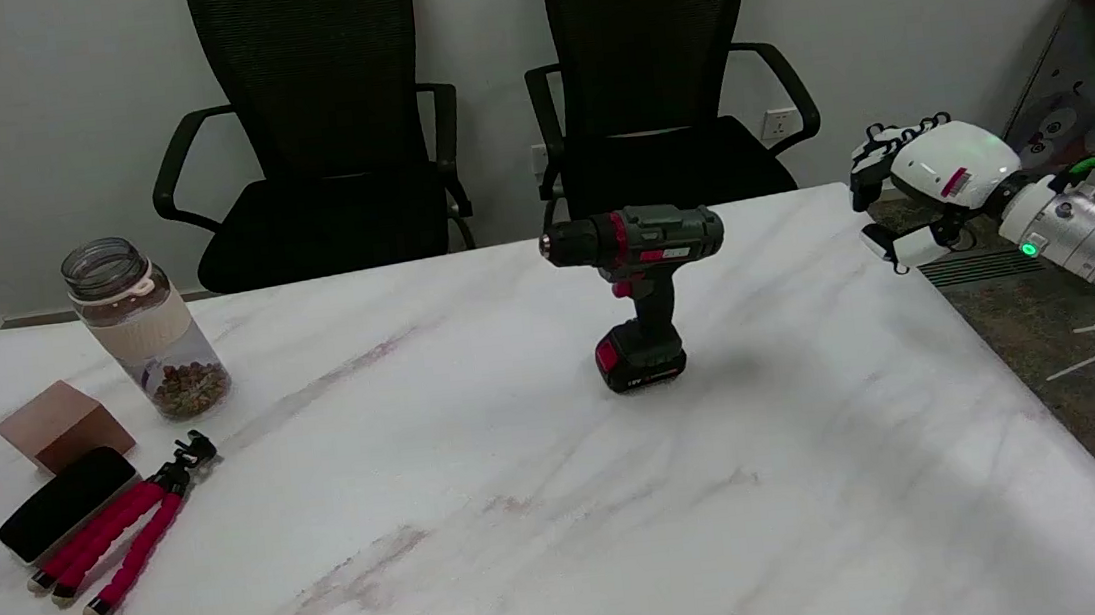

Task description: Pick up the power screwdriver.

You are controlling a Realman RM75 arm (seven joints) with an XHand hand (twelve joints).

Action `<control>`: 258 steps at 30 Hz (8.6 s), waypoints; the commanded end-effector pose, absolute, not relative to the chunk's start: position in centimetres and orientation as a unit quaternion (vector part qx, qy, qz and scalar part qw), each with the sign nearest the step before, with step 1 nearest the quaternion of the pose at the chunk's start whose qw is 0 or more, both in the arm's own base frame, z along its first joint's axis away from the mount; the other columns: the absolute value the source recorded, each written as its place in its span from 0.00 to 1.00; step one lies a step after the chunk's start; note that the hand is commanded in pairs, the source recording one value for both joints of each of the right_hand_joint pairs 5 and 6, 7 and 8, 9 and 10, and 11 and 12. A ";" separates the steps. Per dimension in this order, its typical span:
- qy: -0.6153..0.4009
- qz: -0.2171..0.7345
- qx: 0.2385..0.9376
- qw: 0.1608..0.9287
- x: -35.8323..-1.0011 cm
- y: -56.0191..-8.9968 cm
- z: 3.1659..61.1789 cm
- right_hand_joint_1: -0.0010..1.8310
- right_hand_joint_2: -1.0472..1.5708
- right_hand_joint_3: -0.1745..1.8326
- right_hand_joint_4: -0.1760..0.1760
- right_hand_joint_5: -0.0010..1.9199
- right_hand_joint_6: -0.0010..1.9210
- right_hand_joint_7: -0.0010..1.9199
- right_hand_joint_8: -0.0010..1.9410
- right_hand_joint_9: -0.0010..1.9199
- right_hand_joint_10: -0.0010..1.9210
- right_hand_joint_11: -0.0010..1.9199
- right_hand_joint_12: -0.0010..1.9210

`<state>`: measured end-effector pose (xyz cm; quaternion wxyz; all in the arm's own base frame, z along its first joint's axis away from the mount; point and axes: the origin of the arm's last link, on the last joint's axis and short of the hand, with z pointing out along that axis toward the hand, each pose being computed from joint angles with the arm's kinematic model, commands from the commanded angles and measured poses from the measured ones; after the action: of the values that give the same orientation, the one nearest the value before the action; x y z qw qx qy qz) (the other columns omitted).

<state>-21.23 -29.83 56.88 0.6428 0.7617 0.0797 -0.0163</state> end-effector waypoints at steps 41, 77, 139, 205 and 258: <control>0.047 -0.065 0.769 0.634 -20.8 -33.2 54.3 0.51 0.64 0.57 0.26 0.48 0.48 0.48 0.47 0.26 0.26 0.32 0.32; -0.256 0.244 0.679 0.643 -23.3 -31.9 54.7 0.47 0.29 0.59 0.77 0.21 0.21 0.21 0.20 0.24 0.24 0.31 0.31; -0.361 0.398 0.643 0.546 -31.3 -33.1 43.4 0.46 0.30 0.55 0.96 0.26 0.26 0.26 0.26 0.24 0.24 0.33 0.33; -0.443 0.464 0.599 0.480 -33.8 -36.5 35.0 0.47 0.29 0.55 1.00 0.27 0.27 0.27 0.27 0.20 0.20 0.26 0.26; -0.468 0.473 0.591 0.456 -33.4 -37.3 34.2 0.50 0.40 0.56 1.00 0.34 0.34 0.34 0.33 0.47 0.47 0.67 0.67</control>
<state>-33.42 -36.94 34.20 0.4557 0.5927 -0.4636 0.4755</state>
